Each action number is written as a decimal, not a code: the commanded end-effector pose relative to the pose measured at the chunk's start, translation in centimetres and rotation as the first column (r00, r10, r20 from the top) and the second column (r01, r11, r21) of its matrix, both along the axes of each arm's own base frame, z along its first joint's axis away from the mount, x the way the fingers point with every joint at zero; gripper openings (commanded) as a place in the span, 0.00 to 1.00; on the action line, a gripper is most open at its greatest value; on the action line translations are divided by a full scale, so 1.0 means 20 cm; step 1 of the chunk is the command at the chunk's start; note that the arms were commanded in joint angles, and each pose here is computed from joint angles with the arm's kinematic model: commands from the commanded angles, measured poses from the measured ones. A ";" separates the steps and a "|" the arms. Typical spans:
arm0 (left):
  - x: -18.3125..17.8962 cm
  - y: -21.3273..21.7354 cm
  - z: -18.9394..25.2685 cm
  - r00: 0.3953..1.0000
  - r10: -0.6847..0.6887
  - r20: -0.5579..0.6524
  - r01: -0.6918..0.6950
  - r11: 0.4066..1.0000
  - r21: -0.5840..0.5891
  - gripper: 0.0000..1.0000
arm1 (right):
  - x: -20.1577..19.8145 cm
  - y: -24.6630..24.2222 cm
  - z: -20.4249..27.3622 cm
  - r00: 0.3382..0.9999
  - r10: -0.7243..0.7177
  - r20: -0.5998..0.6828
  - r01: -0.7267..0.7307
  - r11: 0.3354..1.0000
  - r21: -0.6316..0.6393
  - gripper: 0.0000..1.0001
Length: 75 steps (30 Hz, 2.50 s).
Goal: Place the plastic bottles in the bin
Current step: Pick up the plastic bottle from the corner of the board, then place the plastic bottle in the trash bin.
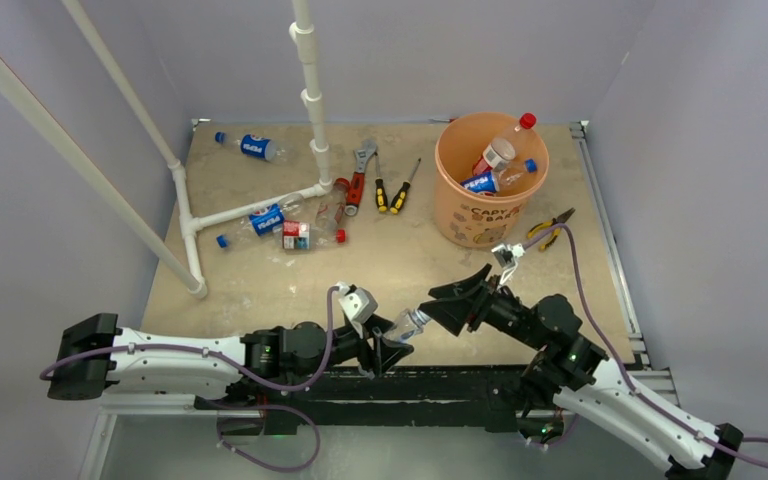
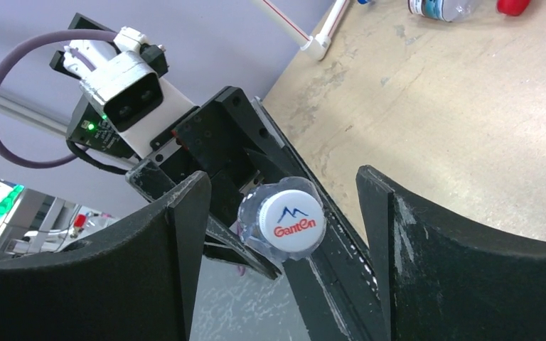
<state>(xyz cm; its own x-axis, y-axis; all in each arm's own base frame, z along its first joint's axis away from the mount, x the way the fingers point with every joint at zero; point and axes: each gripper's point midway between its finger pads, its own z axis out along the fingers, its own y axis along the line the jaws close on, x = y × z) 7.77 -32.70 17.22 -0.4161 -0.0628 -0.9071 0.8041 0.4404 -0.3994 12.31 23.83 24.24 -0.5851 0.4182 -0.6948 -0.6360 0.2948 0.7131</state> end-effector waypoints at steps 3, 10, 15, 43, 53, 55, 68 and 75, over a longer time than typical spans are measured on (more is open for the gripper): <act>0.00 -0.01 0.12 1.000 -0.003 0.029 0.005 0.996 -0.088 0.40 | -0.01 0.02 -0.09 0.998 0.025 -0.059 -0.027 0.999 -0.022 0.76; 0.00 -0.01 0.16 0.999 -0.007 0.032 0.011 0.993 -0.115 0.40 | -0.03 0.04 -0.09 0.997 0.051 -0.059 -0.051 0.999 -0.002 0.70; 0.00 -0.01 0.14 1.000 -0.006 0.024 0.009 0.994 -0.106 0.40 | -0.05 0.06 -0.08 0.995 0.083 -0.058 -0.082 0.996 0.022 0.62; 0.23 0.40 0.26 0.931 0.349 -0.107 -0.365 0.898 -0.246 0.99 | 0.12 -0.29 0.65 0.939 -0.275 0.207 0.303 0.946 -0.119 0.00; 0.22 0.46 0.25 0.929 0.341 -0.146 -0.370 0.885 -0.284 0.99 | 0.38 -0.79 1.22 0.580 -0.768 0.274 0.795 0.606 0.018 0.00; 0.22 0.43 0.24 0.931 0.338 -0.140 -0.364 0.894 -0.262 0.99 | 0.46 -0.83 1.23 0.485 -0.825 0.291 0.865 0.502 -0.019 0.00; 0.22 0.33 0.20 0.935 0.333 -0.119 -0.350 0.920 -0.177 0.99 | 1.03 -0.85 1.22 0.291 -0.862 0.414 0.953 0.222 -0.206 0.00; 0.21 0.34 0.18 0.937 0.325 -0.130 -0.345 0.921 -0.182 0.98 | 1.31 -0.86 1.04 0.347 -0.861 0.370 0.925 0.250 -0.286 0.00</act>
